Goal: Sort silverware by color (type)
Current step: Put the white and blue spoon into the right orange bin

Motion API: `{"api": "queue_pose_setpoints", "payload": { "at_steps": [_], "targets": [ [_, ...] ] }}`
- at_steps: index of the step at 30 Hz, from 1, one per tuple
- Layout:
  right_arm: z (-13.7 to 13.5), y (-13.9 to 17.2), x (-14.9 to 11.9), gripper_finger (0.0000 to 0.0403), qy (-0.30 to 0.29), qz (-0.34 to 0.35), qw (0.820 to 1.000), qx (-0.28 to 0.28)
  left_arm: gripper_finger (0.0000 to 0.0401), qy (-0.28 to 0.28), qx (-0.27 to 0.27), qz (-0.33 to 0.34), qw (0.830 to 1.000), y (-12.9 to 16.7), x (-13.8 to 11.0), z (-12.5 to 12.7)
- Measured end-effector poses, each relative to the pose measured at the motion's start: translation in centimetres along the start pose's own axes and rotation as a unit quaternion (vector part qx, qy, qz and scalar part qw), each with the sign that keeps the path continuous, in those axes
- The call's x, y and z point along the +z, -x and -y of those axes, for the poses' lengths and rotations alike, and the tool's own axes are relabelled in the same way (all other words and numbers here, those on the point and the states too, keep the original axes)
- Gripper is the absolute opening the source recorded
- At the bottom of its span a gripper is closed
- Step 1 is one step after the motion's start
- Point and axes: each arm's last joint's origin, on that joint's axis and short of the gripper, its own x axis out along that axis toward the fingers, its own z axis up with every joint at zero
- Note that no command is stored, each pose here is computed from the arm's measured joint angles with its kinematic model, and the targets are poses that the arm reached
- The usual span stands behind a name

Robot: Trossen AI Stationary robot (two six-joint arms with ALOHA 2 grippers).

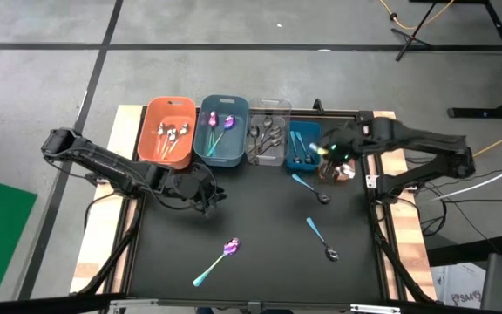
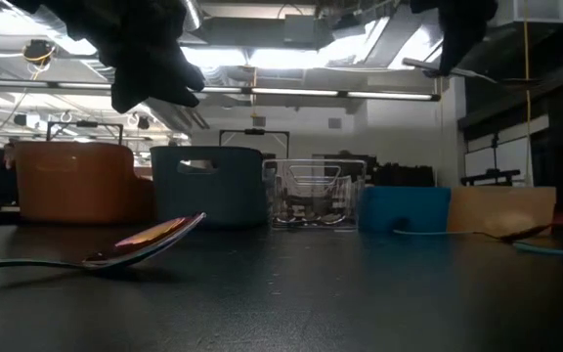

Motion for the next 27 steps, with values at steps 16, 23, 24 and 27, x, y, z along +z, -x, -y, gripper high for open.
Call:
{"api": "queue_pose_setpoints", "payload": {
  "at_steps": [16,23,24,27],
  "targets": [
    [6.8,1.8,-0.6,0.0004,-0.086,0.043,0.992,-0.08,0.011,0.001,-0.002,0.002,1.0,0.0,0.0,0.0],
    [8.7,-0.4,-0.9,0.0004,-0.101,0.029,0.991,-0.086,0.011,0.001,-0.002,0.002,1.0,0.0,0.0,0.0],
    [9.0,-0.8,-1.1,0.0004,-0.106,0.024,0.991,-0.083,0.011,0.001,-0.002,0.002,1.0,0.0,0.0,0.0],
    [9.7,-2.5,-1.5,0.0004,-0.126,0.016,0.989,-0.073,0.011,0.001,-0.002,0.002,1.0,0.0,0.0,0.0]
  ]
}}
